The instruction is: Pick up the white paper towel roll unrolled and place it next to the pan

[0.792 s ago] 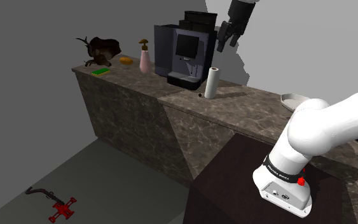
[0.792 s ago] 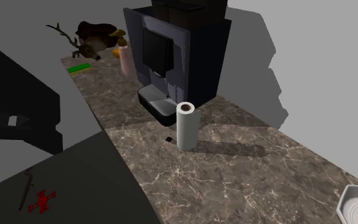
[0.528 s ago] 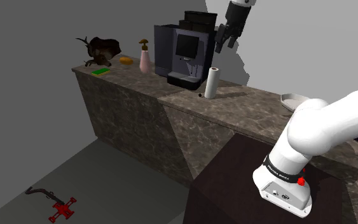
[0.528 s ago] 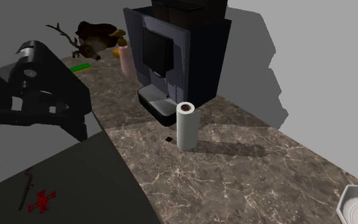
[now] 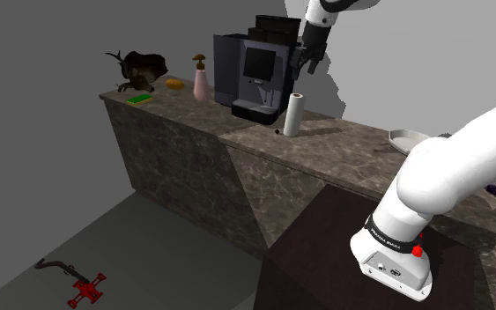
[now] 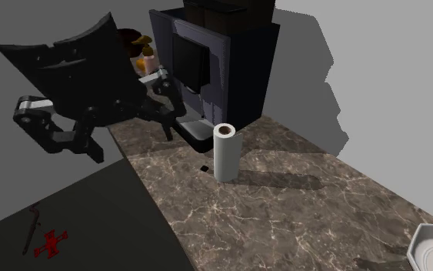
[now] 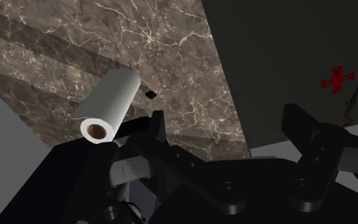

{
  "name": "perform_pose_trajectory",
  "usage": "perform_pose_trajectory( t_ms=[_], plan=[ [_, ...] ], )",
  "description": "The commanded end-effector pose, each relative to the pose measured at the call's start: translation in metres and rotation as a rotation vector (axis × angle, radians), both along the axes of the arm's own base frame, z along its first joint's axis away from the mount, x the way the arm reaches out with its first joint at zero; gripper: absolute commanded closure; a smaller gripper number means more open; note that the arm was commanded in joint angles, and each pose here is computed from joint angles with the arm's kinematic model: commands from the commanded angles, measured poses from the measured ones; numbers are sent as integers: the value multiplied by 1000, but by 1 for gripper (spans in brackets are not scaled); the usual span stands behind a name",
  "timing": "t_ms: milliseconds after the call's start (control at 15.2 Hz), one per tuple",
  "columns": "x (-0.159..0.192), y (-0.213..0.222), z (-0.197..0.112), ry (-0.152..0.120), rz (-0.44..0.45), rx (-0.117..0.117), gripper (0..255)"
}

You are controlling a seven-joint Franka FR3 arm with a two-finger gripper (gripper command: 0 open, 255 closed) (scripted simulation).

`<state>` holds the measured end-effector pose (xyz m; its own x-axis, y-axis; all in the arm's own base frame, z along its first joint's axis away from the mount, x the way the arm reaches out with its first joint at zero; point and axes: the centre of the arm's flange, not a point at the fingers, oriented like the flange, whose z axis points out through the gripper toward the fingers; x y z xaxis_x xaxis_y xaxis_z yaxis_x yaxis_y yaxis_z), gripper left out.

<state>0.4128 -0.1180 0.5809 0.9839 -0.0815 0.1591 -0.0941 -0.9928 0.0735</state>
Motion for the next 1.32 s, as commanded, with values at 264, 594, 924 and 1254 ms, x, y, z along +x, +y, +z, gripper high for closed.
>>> perform_pose_trajectory(
  t_ms=[264, 594, 924, 1254],
  plan=[
    [42, -59, -36, 28, -22, 8, 0],
    [77, -108, -68, 52, -41, 16, 0],
    [110, -158, -100, 75, -60, 23, 0],
    [142, -208, -134, 99, -79, 31, 0]
  ],
)
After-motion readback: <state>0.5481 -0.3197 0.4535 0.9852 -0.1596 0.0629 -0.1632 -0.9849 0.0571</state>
